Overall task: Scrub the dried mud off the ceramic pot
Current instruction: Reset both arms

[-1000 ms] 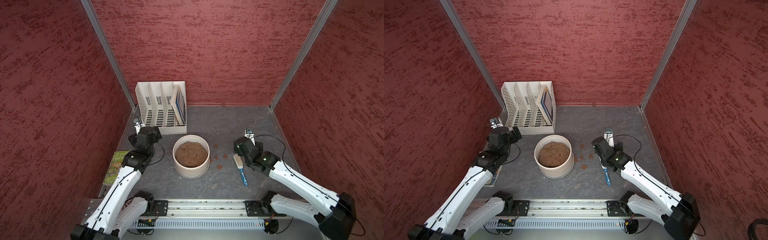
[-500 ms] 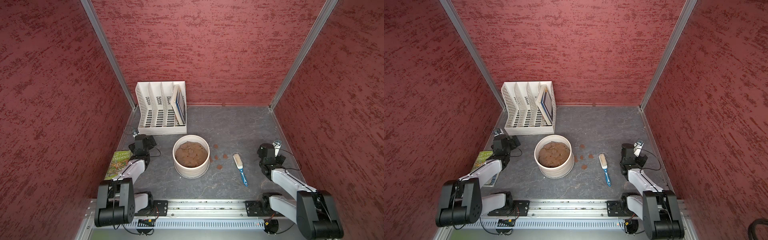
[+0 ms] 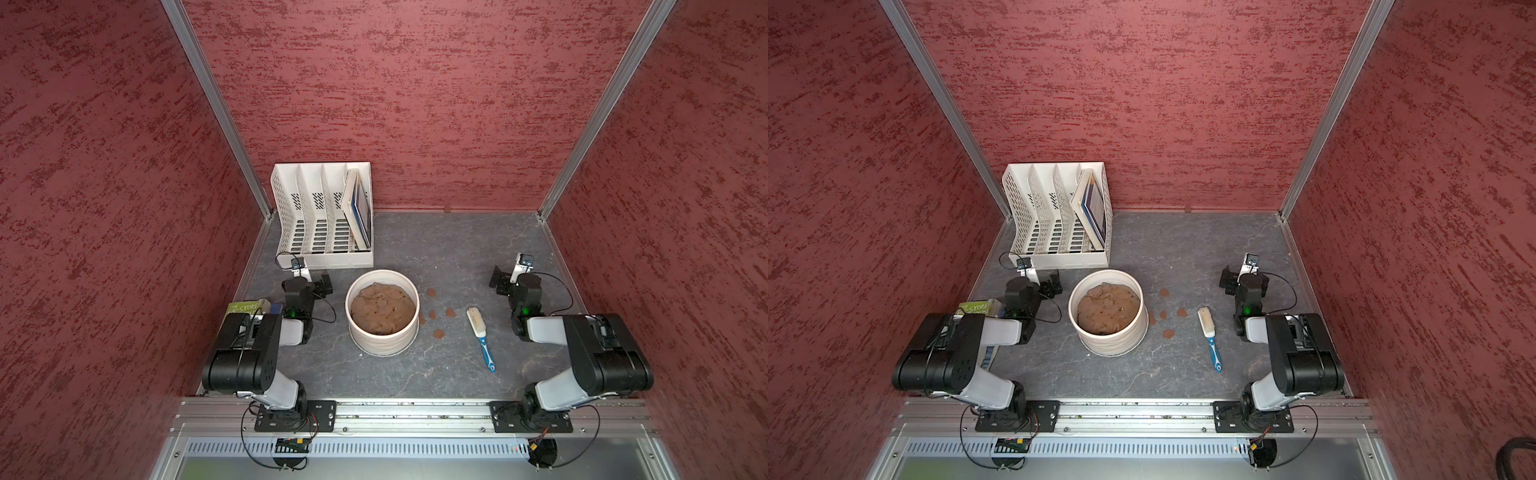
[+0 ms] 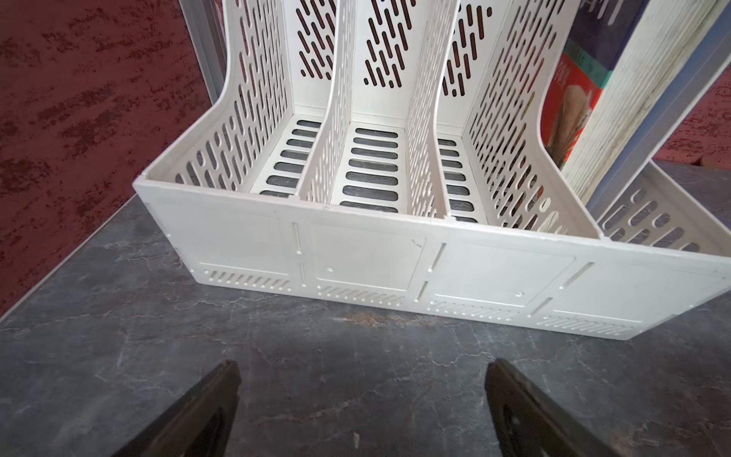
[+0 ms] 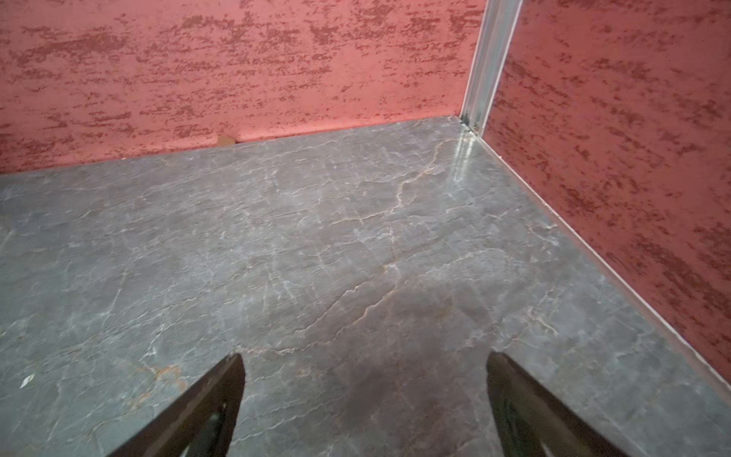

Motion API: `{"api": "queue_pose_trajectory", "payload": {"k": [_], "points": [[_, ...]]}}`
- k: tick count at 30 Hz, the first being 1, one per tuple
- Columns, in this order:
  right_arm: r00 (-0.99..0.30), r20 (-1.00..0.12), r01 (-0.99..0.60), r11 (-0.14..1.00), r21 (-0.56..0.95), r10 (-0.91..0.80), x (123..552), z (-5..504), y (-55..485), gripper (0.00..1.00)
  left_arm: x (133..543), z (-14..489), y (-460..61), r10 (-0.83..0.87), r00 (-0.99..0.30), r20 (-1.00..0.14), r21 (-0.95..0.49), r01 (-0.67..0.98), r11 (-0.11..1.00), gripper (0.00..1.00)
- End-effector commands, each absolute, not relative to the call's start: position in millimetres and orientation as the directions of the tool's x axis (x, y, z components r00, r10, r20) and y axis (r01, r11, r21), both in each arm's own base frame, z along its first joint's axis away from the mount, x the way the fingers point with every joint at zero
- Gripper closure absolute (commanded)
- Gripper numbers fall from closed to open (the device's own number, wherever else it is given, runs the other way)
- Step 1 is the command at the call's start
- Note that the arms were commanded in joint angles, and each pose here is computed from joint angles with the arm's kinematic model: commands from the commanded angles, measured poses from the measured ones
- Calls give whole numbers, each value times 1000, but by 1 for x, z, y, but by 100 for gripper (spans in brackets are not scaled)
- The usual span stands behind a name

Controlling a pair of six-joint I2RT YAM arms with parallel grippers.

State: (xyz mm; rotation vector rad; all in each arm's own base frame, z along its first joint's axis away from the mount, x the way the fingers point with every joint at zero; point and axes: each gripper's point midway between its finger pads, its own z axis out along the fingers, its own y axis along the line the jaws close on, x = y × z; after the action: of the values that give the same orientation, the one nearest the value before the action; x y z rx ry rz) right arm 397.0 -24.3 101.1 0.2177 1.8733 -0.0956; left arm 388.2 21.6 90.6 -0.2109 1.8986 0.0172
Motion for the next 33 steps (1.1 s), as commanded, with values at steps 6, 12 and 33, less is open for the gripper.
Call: {"api": "queue_pose_trajectory", "payload": {"k": [6,12,33], "points": [[-228,-972,138,990,30,62,400,117,-14,1,397,117,23,-97,-221,-971,-61,-161,985,0],[-228,-972,139,990,30,61,400,118,-14,1,397,118,24,-95,-218,-971,-60,-162,985,0],[-228,-972,138,990,30,61,400,118,-14,1,398,118,23,-98,-222,-970,-64,-154,986,0]]}}
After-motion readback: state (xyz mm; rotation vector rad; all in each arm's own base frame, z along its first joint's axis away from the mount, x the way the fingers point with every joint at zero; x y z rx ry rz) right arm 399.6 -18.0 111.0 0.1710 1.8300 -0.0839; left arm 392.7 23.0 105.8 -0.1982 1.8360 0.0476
